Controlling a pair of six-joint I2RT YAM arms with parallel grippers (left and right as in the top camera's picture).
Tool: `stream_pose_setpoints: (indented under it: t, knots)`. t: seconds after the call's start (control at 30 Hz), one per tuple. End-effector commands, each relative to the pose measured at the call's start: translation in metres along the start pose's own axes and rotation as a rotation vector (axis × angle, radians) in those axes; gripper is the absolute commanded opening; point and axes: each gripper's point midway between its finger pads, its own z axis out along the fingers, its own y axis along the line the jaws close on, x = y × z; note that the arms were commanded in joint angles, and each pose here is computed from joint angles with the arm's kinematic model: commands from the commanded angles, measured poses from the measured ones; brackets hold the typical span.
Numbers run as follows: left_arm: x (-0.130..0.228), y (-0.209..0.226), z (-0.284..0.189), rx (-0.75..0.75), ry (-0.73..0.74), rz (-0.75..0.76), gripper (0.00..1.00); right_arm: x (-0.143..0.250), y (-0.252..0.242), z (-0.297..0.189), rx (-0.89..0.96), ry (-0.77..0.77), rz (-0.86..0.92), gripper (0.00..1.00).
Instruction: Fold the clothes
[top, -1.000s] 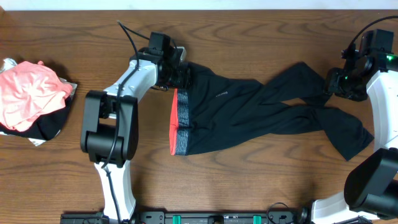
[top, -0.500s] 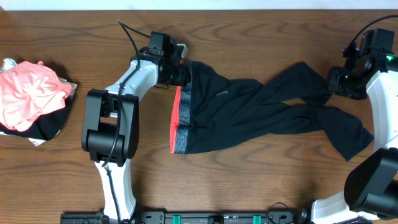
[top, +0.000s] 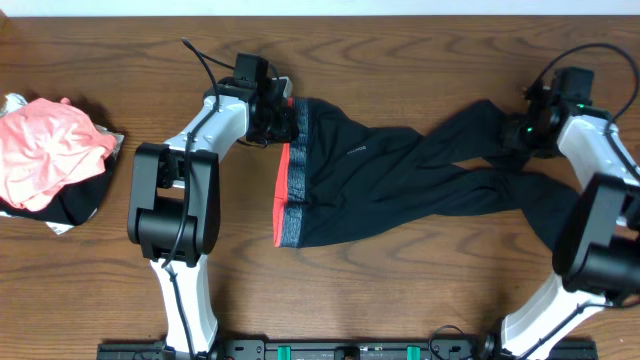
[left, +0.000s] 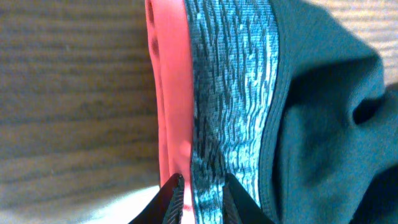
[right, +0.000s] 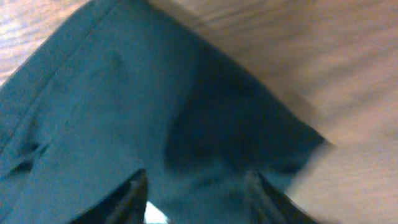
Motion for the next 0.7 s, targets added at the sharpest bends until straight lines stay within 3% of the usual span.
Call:
stream_pose_setpoints:
  t: [0.0, 0.13, 0.3, 0.5, 0.67]
  knots:
    - [0.009, 0.003, 0.007, 0.002, 0.038, -0.021, 0.22, 0.009, 0.01, 0.021, -0.083, 0.038, 0.026, 0.4]
    - [0.012, 0.003, 0.007, -0.001, 0.051, -0.026, 0.23, 0.02, 0.004, 0.042, -0.061, 0.078, 0.047, 0.4]
    - [0.013, 0.003, 0.007, -0.001, 0.054, -0.028, 0.23, 0.025, -0.026, 0.047, 0.099, 0.091, 0.048, 0.42]
    - [0.015, 0.004, 0.007, -0.002, 0.061, -0.031, 0.23, 0.009, -0.086, 0.035, 0.336, 0.018, 0.095, 0.47]
    - [0.018, 0.004, 0.007, -0.004, 0.074, -0.037, 0.23, -0.011, -0.11, 0.026, 0.362, -0.062, 0.144, 0.49]
